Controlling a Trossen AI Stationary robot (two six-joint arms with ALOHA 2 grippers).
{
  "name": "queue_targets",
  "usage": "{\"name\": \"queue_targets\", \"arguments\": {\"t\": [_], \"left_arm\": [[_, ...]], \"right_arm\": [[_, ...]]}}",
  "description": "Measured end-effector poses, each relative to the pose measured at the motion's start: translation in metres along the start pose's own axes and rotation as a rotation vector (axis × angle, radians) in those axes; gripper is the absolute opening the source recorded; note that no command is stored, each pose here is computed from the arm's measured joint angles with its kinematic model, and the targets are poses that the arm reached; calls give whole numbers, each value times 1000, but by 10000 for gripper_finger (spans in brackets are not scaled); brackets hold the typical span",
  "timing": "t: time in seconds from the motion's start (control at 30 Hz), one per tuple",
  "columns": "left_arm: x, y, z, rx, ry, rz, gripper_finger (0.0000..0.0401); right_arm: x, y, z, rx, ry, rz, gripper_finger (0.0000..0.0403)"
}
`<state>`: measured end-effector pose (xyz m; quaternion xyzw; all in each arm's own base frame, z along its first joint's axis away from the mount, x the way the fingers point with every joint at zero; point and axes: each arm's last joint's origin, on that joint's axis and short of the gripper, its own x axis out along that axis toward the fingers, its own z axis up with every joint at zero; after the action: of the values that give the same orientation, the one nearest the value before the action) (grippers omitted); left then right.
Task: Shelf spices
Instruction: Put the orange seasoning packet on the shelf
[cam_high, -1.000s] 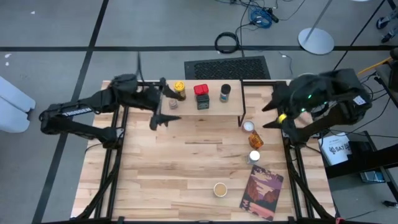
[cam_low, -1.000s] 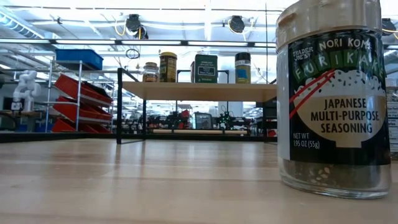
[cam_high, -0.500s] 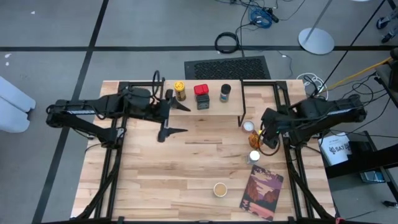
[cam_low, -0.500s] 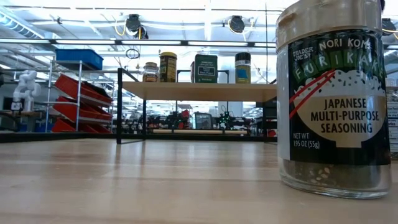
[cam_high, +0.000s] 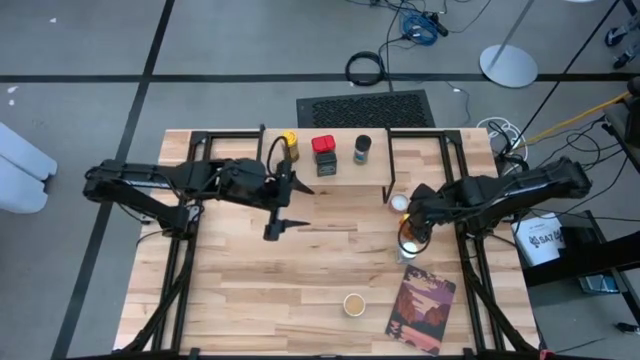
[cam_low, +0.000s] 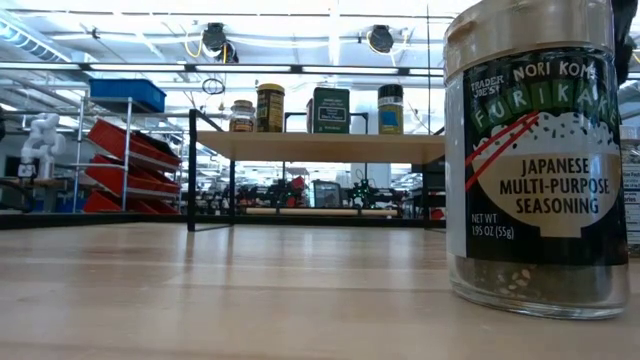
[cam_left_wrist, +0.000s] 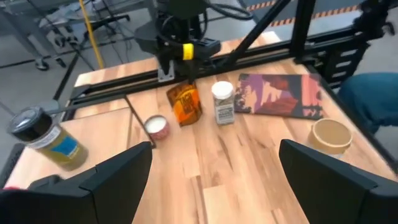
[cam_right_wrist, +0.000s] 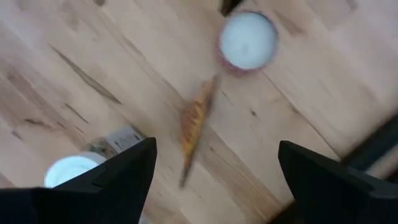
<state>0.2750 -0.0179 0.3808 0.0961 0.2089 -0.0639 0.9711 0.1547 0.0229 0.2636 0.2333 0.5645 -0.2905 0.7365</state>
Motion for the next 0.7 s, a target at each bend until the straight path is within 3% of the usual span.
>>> {"name": "queue_targets", "arguments": {"t": [0.37, 0.7], "left_arm": [[0, -3, -1, 8, 27, 72, 360], [-2, -1, 0, 17, 31, 135, 360]], "right_arm": [[23, -2, -2, 2, 33, 10, 294], [41, -1, -8, 6, 74, 53, 154]]}}
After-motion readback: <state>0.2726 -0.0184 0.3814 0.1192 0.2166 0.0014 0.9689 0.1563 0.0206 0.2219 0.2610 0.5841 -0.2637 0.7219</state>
